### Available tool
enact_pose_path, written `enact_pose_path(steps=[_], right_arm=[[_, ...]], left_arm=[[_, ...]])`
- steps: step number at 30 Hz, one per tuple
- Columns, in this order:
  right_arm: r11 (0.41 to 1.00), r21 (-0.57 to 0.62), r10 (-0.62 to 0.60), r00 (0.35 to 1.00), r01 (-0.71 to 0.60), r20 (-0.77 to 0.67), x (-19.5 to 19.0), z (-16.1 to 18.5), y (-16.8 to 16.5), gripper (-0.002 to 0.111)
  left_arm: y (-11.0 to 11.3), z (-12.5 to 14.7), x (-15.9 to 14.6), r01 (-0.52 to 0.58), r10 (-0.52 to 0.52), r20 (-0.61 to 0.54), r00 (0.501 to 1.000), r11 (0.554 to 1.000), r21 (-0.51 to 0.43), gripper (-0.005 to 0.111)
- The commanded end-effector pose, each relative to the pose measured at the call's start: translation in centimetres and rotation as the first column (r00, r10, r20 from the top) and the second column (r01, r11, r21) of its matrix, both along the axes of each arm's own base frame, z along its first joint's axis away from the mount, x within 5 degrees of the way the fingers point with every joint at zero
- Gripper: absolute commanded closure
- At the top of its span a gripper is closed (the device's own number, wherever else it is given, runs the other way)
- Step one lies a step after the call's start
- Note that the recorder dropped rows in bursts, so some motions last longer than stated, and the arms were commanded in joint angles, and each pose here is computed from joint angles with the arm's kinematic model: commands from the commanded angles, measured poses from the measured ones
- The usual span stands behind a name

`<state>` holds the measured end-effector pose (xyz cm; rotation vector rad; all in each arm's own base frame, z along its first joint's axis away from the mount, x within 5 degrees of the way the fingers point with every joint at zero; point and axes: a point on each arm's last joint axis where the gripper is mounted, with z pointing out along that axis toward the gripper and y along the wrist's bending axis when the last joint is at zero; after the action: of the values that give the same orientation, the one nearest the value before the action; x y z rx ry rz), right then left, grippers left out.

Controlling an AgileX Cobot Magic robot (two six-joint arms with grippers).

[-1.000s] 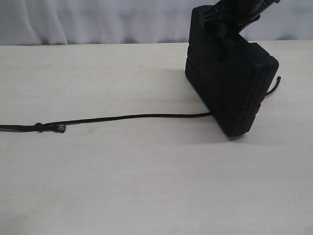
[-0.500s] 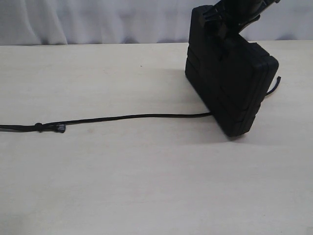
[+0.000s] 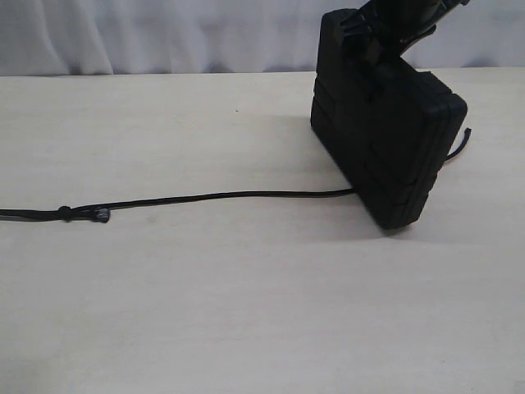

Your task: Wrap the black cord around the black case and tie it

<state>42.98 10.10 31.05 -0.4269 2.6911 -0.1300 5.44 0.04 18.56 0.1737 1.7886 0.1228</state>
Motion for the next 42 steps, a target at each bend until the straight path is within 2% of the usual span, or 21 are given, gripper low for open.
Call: enact_pose_path(steps=[1,2,5,8,11,13,15,16,18,21,23,26,28,29,30,31,33,34,36,38,42], right_arm=[[1.0,-0.014,0.007,1.0,-0.007,-0.011,0.1,-0.2,-0.2,0.104],[1.0,-0.014,0.007,1.0,-0.007,-0.011,0.1,-0.2,-0.2,0.104],[1.0,-0.014,0.007,1.0,-0.007,-0.011,0.1,-0.2,-0.2,0.104],[1.0,-0.014,0.007,1.0,-0.007,-0.011,0.1,-0.2,-0.2,0.104],[1.0,-0.014,0.007,1.0,-0.007,-0.011,0.1,-0.2,-0.2,0.104],[1.0,-0.014,0.007,1.0,-0.007,-0.011,0.1,-0.2,-0.2,0.104],[1.0,-0.014,0.007,1.0,-0.007,-0.011,0.1,-0.2,-0.2,0.104],[1.0,-0.014,0.007,1.0,-0.007,-0.011,0.1,-0.2,-0.2,0.104],[1.0,-0.014,0.007,1.0,-0.007,-0.011,0.1,-0.2,-0.2,0.104],[1.0,-0.014,0.007,1.0,-0.007,-0.011,0.1,-0.2,-0.2,0.104],[1.0,-0.014,0.007,1.0,-0.007,-0.011,0.1,-0.2,-0.2,0.104],[1.0,-0.014,0.007,1.0,-0.007,-0.011,0.1,-0.2,-0.2,0.104],[1.0,-0.016,0.007,1.0,-0.007,-0.011,0.1,-0.2,-0.3,0.104],[1.0,-0.018,0.007,1.0,-0.007,-0.01,0.1,-0.1,-0.3,0.104],[1.0,-0.018,0.007,1.0,-0.007,-0.01,0.1,-0.1,-0.3,0.104],[1.0,-0.018,0.007,1.0,-0.007,-0.01,0.1,-0.1,-0.3,0.104],[1.0,-0.018,0.007,1.0,-0.007,-0.01,0.1,-0.1,-0.3,0.104],[1.0,-0.018,0.007,1.0,-0.007,-0.01,0.1,-0.1,-0.3,0.104],[1.0,-0.018,0.007,1.0,-0.007,-0.01,0.1,-0.1,-0.3,0.104],[1.0,-0.018,0.007,1.0,-0.007,-0.01,0.1,-0.1,-0.3,0.104],[1.0,-0.018,0.007,1.0,-0.007,-0.01,0.1,-0.1,-0.3,0.104]], left_arm=[[-0.3,2.0,0.2,0.039,-0.005,0.224,0.975,0.988,-0.15,0.107],[-0.3,2.5,0.2,0.051,0.012,0.268,0.963,0.972,-0.227,0.107],[0.1,4.6,-0.2,0.09,0.075,0.48,0.874,0.946,-0.311,0.107],[0.6,6.0,-0.7,0.221,0.195,0.578,0.793,0.791,-0.571,0.107],[0.5,6.3,-0.9,0.294,0.207,0.598,0.775,0.718,-0.63,0.107],[0.4,6.6,-0.9,0.287,0.187,0.572,0.798,0.718,-0.634,0.107],[0.0,8.0,-0.5,0.23,0.144,0.482,0.865,0.739,-0.633,0.107],[-0.3,9.4,0.5,0.137,0.102,0.348,0.932,0.79,-0.598,0.107],[-0.5,11.4,2.8,0.015,0.083,0.147,0.986,0.825,-0.564,0.107],[-1.2,12.7,7.5,-0.064,0.004,-0.141,0.99,0.903,-0.425,0.107],[-2.5,11.8,11.3,-0.005,-0.14,-0.351,0.926,0.925,-0.381,0.107],[-3.7,10.0,16.0,0.142,-0.285,-0.512,0.81,0.943,-0.301,0.107],[-3.9,7.1,19.3,0.171,-0.3,-0.62,0.725,0.95,-0.26,0.1],[-3.8,4.2,20.9,0.249,-0.305,-0.698,0.648,0.951,-0.184,0.084],[-3.7,2.4,21.7,0.274,-0.303,-0.732,0.611,0.948,-0.164,0.075],[-3.7,0.9,22.3,0.323,-0.308,-0.754,0.58,0.937,-0.135,0.069],[-3.6,-1.4,22.9,0.503,-0.342,-0.794,0.502,0.862,-0.054,0.063],[-3.3,-3.2,23.0,0.663,-0.349,-0.837,0.421,0.748,0.022,0.06],[-2.6,-4.9,23.2,0.792,-0.306,-0.887,0.345,0.603,0.1,0.059],[-2.2,-5.7,23.8,0.803,-0.275,-0.885,0.376,0.574,0.162,0.059],[-2.0,-5.6,25.0,0.768,-0.25,-0.835,0.49,0.577,0.277,0.059]])
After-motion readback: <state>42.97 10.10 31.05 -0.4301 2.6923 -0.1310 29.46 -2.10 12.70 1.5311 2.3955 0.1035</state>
